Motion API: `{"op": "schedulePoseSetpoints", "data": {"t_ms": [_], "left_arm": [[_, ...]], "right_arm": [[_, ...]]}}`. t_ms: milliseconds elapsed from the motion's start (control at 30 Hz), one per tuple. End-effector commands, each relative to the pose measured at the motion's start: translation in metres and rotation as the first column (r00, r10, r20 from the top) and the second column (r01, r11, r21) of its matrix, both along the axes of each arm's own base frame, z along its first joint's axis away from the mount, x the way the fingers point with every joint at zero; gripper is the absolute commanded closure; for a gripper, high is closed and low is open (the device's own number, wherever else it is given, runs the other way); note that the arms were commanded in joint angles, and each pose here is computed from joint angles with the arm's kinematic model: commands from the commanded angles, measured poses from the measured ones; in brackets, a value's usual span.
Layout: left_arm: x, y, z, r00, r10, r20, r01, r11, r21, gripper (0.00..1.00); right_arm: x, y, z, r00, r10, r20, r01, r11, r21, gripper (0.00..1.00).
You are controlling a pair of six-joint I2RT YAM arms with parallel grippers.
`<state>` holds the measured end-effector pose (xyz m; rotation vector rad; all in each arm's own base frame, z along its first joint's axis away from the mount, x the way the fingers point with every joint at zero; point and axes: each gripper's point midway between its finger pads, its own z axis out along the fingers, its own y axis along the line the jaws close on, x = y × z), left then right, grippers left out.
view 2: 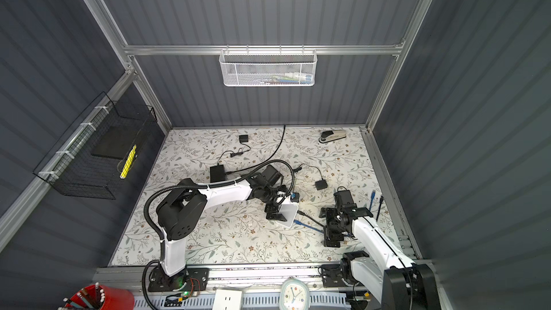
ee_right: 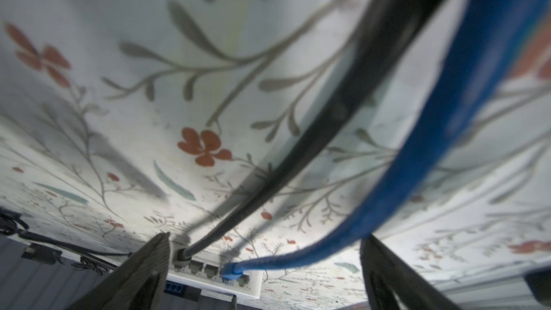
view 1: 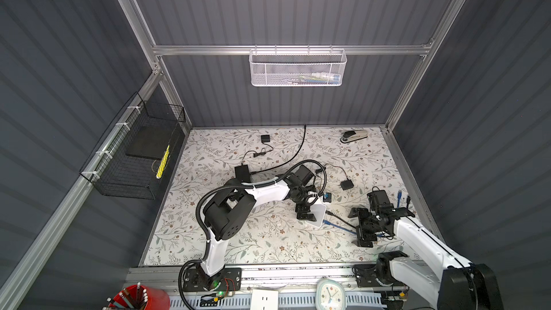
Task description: Insert the plug into the switch port
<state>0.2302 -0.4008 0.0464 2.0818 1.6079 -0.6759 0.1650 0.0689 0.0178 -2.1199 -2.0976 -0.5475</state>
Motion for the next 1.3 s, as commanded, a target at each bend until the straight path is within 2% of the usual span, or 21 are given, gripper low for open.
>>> {"op": "schedulePoseSetpoints", "data": {"t_ms": [0, 67, 233, 300, 367, 467, 567, 667, 767, 800, 867, 933, 967, 1000, 1067, 1100, 1133, 1167, 1233, 1267], "left_arm": [[-0.017, 0.02, -0.015, 0.994, -0.025, -0.106, 0.034, 0.996, 0.083, 0.0], [-0.013, 0.025, -0.014, 0.993, 0.001, -0.121, 0.01, 0.996, 0.086, 0.0], [-0.004, 0.025, -0.012, 0.987, 0.035, -0.158, -0.022, 0.996, 0.085, 0.0], [0.0, 0.023, -0.013, 0.983, 0.055, -0.173, -0.041, 0.996, 0.079, 0.0], [0.003, 0.022, -0.014, 0.978, 0.081, -0.19, -0.068, 0.995, 0.076, 0.0], [0.014, 0.026, -0.004, 0.97, 0.143, -0.196, -0.136, 0.99, 0.047, 0.0], [0.039, 0.039, 0.023, 0.951, 0.269, -0.15, -0.274, 0.962, -0.01, 0.0], [0.065, 0.063, 0.063, 0.915, 0.398, -0.067, -0.402, 0.913, -0.069, 0.0], [0.086, 0.094, 0.101, 0.836, 0.549, -0.018, -0.546, 0.827, -0.137, 0.0], [0.093, 0.109, 0.11, 0.79, 0.613, -0.005, -0.606, 0.78, -0.158, 0.0], [0.104, 0.133, 0.131, 0.679, 0.734, -0.013, -0.719, 0.661, -0.217, 0.0], [0.103, 0.155, 0.157, 0.579, 0.814, -0.041, -0.782, 0.541, -0.308, 0.0], [0.102, 0.166, 0.165, 0.519, 0.854, -0.052, -0.812, 0.472, -0.344, 0.0], [0.101, 0.181, 0.178, 0.438, 0.896, -0.078, -0.843, 0.378, -0.383, 0.0], [0.097, 0.212, 0.192, 0.283, 0.952, -0.116, -0.877, 0.209, -0.432, 0.0], [0.094, 0.232, 0.198, 0.182, 0.973, -0.139, -0.888, 0.102, -0.449, 0.0], [0.089, 0.251, 0.202, 0.087, 0.983, -0.162, -0.888, 0.003, -0.46, 0.0], [0.085, 0.266, 0.204, 0.028, 0.986, -0.167, -0.879, -0.055, -0.473, 0.0], [0.074, 0.297, 0.202, -0.097, 0.98, -0.173, -0.846, -0.173, -0.504, 0.0], [0.07, 0.311, 0.2, -0.163, 0.972, -0.171, -0.824, -0.229, -0.519, 0.0]], "right_arm": [[-0.004, -0.032, -0.011, 0.996, -0.042, -0.075, 0.029, 0.986, -0.166, 0.03], [0.0, -0.041, -0.009, 0.991, -0.014, -0.134, -0.017, 0.974, -0.226, 0.2], [0.03, -0.048, -0.01, 0.99, 0.047, -0.133, -0.082, 0.958, -0.276, 0.62], [0.047, -0.051, -0.008, 0.988, 0.102, -0.116, -0.133, 0.943, -0.305, 0.78], [0.073, -0.048, -0.005, 0.975, 0.2, -0.092, -0.219, 0.922, -0.319, 0.9], [0.114, -0.035, -0.006, 0.915, 0.393, -0.091, -0.401, 0.863, -0.307, 0.96], [0.143, -0.026, -0.009, 0.831, 0.541, -0.128, -0.551, 0.774, -0.312, 0.96], [0.179, -0.019, -0.007, 0.763, 0.636, -0.116, -0.629, 0.689, -0.36, 0.96], [0.211, -0.007, -0.004, 0.699, 0.707, -0.108, -0.689, 0.624, -0.368, 0.93], [0.219, -0.002, -0.001, 0.67, 0.734, -0.113, -0.714, 0.595, -0.369, 0.89], [0.224, 0.004, 0.013, 0.625, 0.768, -0.14, -0.749, 0.541, -0.382, 0.7], [0.216, 0.004, 0.031, 0.588, 0.797, -0.138, -0.761, 0.486, -0.43, 0.5], [0.21, -0.001, 0.044, 0.586, 0.801, -0.123, -0.745, 0.472, -0.471, 0.46], [0.203, -0.004, 0.058, 0.577, 0.811, -0.099, -0.728, 0.455, -0.513, 0.42], [0.188, -0.014, 0.086, 0.551, 0.833, -0.056, -0.684, 0.412, -0.602, 0.41], [0.184, -0.019, 0.109, 0.512, 0.858, -0.033, -0.65, 0.362, -0.668, 0.39], [0.181, -0.024, 0.135, 0.454, 0.891, -0.022, -0.604, 0.29, -0.742, 0.35], [0.18, -0.027, 0.158, 0.397, 0.918, -0.011, -0.55, 0.229, -0.803, 0.29], [0.172, -0.036, 0.216, 0.275, 0.96, -0.044, -0.363, 0.061, -0.93, 0.01], [0.165, -0.042, 0.238, 0.246, 0.967, -0.068, -0.252, -0.004, -0.968, 0.01]]}}
